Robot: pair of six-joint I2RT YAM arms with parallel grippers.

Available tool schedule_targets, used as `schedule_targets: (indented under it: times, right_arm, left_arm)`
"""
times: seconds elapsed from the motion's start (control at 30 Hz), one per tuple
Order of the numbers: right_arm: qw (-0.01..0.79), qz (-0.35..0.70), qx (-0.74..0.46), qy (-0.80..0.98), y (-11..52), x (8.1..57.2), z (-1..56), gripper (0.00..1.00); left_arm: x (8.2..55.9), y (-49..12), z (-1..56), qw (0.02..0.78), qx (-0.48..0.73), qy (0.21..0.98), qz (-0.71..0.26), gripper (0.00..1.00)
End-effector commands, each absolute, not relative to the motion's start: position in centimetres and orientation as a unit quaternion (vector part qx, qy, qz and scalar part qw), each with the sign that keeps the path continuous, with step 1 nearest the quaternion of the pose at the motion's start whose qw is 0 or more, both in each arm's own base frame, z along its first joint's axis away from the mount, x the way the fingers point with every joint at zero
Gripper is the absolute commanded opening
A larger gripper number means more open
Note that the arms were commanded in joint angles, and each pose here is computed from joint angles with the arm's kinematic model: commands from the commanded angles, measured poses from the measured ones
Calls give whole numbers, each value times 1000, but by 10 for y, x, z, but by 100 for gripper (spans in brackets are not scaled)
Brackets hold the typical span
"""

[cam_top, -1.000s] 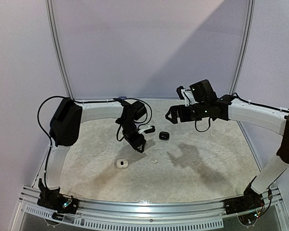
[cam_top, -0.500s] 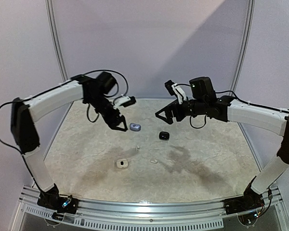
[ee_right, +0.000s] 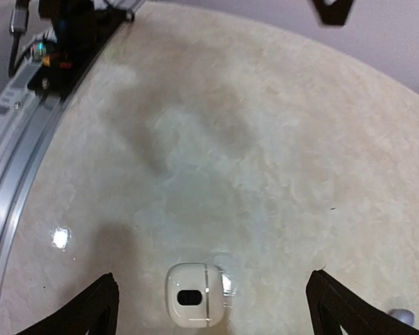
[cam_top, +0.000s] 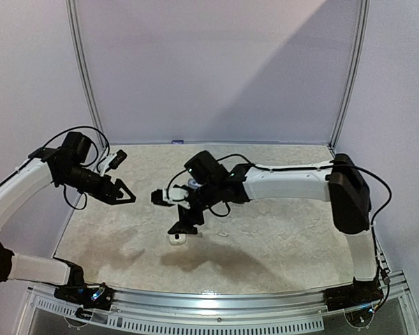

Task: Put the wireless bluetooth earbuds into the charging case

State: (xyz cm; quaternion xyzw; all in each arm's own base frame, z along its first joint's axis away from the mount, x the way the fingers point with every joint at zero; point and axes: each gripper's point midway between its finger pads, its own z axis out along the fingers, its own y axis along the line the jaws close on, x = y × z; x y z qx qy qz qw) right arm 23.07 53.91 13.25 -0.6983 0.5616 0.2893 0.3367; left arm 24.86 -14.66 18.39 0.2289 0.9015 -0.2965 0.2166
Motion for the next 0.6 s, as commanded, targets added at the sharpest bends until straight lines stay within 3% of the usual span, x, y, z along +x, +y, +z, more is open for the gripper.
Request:
schedule_targets:
  times: [0.0, 0.17, 0.57]
  right_arm:
    - [262, 225, -768, 539, 529, 216, 61, 95]
    - [253, 213, -762, 557, 527, 221, 40, 95]
    - [224, 196, -740, 603, 522, 228, 1, 92]
  left_arm:
    - [244, -150, 218, 330, 210, 860, -329, 97]
    - [240, -148, 238, 430, 198, 814, -336, 99]
    - [244, -140, 225, 437, 177, 824, -314, 99]
